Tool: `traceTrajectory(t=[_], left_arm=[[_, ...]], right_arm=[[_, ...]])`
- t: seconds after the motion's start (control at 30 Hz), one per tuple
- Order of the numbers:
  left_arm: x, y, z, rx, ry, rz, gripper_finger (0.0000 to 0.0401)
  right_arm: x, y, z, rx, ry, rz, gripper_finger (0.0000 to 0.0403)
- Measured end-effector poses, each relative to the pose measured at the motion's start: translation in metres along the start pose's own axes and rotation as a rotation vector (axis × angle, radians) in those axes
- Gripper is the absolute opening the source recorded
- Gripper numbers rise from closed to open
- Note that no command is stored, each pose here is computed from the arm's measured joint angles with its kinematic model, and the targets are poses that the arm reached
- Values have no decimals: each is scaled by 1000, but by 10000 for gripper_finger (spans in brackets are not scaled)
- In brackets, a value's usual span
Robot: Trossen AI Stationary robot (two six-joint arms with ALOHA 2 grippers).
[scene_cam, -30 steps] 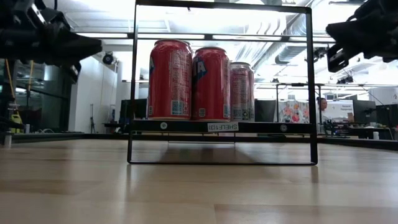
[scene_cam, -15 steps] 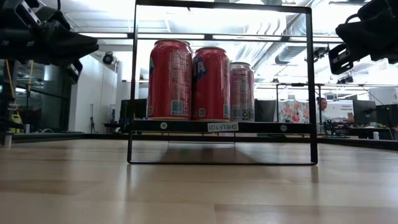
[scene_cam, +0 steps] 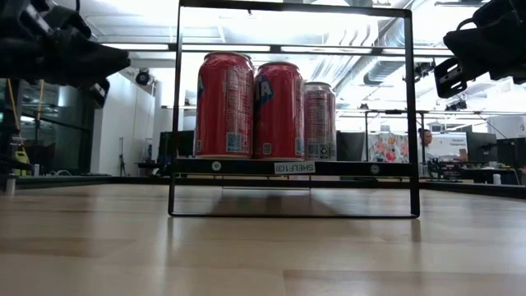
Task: Place canned beverage on shelf
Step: Return to Home Position
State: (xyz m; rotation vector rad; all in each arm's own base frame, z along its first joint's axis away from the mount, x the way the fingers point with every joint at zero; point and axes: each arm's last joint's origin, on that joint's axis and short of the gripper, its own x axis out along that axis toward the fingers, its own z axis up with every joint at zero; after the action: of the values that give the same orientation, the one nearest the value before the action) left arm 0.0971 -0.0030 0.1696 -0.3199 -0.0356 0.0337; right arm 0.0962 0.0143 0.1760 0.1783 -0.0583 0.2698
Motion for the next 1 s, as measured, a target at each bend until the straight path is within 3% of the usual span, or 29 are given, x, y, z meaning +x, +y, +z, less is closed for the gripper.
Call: traceTrajectory(t=[0.13, 0.27, 1.0], left_arm=[[0, 0, -1, 257, 8, -11, 4], [0, 0, -1, 380, 9, -10, 5], [0, 0, -1, 355, 11, -8, 5]], right_arm=[[0, 0, 0, 0, 0, 0, 0], [0, 0, 0, 0, 0, 0, 0], [0, -1, -3, 6, 33, -6, 0]])
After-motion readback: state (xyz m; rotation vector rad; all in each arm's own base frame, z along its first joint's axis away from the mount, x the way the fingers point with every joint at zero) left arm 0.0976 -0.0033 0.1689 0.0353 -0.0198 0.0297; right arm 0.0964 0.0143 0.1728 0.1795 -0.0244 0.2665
